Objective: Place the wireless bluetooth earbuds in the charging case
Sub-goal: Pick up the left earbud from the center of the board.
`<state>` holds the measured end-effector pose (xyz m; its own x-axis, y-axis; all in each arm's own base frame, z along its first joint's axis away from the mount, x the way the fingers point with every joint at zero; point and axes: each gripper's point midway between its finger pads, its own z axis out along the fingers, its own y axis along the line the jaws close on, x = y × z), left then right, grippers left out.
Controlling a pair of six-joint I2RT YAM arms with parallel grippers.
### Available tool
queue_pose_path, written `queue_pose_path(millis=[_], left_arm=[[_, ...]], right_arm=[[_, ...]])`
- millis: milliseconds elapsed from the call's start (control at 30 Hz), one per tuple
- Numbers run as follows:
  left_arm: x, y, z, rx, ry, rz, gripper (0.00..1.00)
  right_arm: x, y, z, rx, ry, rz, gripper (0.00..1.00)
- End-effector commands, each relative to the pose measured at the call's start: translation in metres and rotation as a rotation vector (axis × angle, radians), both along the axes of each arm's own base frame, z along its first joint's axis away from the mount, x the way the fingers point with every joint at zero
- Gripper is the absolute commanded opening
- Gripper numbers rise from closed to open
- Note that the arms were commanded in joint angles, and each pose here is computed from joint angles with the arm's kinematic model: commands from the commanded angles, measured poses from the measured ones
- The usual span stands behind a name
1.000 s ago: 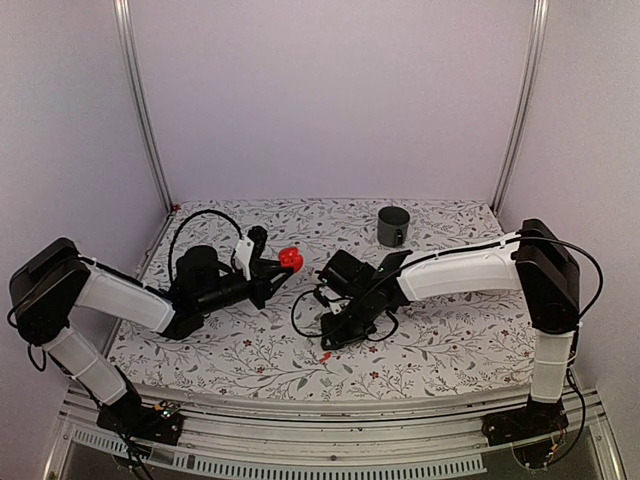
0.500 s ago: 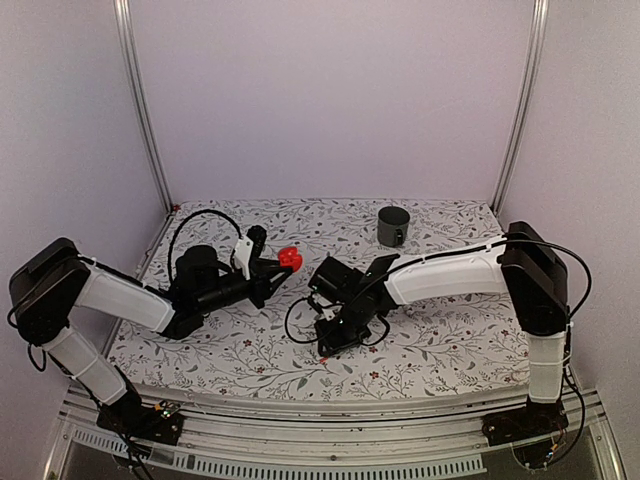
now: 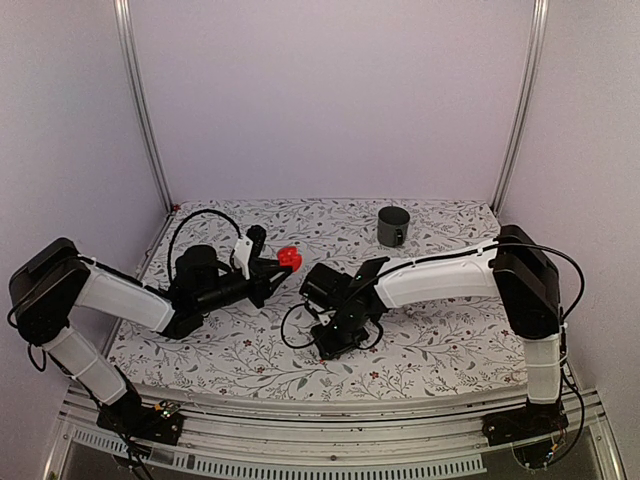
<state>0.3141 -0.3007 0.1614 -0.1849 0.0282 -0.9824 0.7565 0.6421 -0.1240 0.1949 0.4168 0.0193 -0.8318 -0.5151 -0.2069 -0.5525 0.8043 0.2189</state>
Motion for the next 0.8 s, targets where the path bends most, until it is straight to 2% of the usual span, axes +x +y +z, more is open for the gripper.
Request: queue_pose_path(millis=[0, 400, 433, 500, 767], left_arm=[[0.006, 0.005, 0.013, -0.016, -0.028, 0.018, 0.0], [0.006, 0.004, 0.009, -0.012, -0.018, 0.018, 0.0], [0.006, 0.004, 0.008, -0.011, -0.015, 0.017, 0.0], [0.006, 0.004, 0.007, -0.01, -0.011, 0.019, 0.0], [0.008, 0.002, -0.004, 0.006, 0.015, 0.02, 0.0]], right_arm=[[-0.001, 0.005, -0.006, -0.017, -0.011, 0.009, 0.26], [0.001, 0.005, -0.007, -0.021, -0.019, -0.012, 0.2], [0.002, 0.004, -0.006, -0.02, -0.022, -0.016, 0.16], [0.004, 0.004, -0.001, -0.015, -0.039, -0.023, 0.14], [0.022, -0.004, 0.022, 0.028, -0.108, -0.088, 0.14]])
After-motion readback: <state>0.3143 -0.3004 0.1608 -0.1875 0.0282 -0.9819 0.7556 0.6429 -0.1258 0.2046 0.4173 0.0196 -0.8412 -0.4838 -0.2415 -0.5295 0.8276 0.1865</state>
